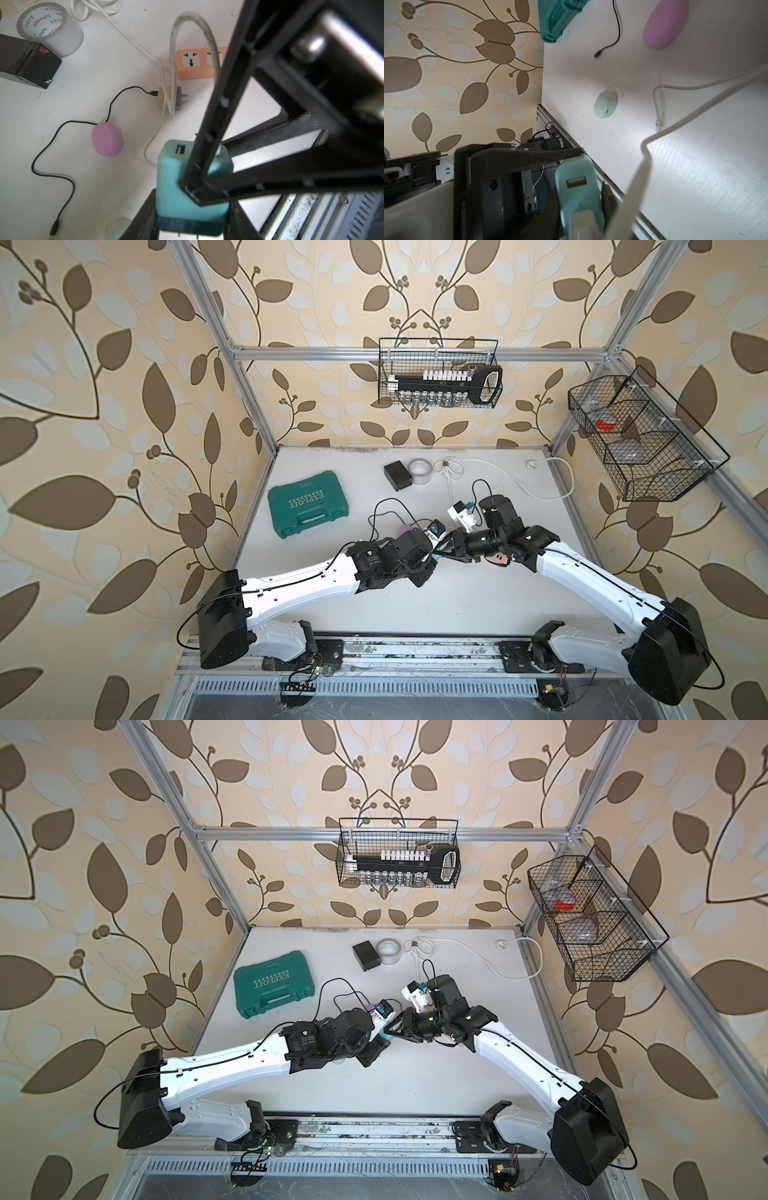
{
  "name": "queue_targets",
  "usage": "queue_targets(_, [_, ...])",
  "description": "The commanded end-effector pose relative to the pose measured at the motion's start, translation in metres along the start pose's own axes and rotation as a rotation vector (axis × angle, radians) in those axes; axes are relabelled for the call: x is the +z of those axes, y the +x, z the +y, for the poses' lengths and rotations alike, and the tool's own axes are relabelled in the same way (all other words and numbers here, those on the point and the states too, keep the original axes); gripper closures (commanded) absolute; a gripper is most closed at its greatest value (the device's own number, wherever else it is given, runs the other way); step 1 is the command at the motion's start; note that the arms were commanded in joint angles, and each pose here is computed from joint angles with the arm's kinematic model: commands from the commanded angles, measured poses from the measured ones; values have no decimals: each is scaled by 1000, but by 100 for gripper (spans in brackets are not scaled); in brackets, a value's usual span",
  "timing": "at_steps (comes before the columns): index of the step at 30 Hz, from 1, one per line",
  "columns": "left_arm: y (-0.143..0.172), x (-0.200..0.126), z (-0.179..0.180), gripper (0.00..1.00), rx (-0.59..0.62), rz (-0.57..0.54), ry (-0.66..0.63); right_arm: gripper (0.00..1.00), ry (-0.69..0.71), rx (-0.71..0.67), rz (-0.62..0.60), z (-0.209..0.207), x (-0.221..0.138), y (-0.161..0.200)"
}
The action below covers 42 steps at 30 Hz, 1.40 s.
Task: Charge the bluetooth headset
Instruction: Adjust the plug, then insert the plug into the socket.
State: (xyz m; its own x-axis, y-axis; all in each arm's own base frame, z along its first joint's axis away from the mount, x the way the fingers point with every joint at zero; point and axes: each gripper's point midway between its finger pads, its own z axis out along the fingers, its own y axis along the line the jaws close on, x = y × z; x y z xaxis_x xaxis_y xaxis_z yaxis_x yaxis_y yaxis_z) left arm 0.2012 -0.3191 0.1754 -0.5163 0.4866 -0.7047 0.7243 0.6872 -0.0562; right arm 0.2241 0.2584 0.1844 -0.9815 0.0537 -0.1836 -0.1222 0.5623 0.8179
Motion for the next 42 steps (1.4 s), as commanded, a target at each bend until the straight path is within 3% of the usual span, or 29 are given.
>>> queue_targets(1, [-20,-12,-3,40,17,-91,3,88,4,-18,-14,5,1,-7])
queue_targets(6, [-20,-19,-2,27,-1,-103,5,91,76,-43,-47,-5,-3,-12])
queue_targets(16, [-9,-48,28,22,-65,-150,-116,92,189,-96,-128,-17,-19,-26])
queue_targets(28, [8,-37,38,23,-148,-115,-155,93,437,-261,-200,-21,-48,-71])
queue_targets(36, [10,-30,32,24,-161,-104,-128,93,465,-343,-300,12,-62,-134])
queue_targets(42, [18,-28,32,24,-180,-97,-116,93,626,-392,-389,-6,-92,-157])
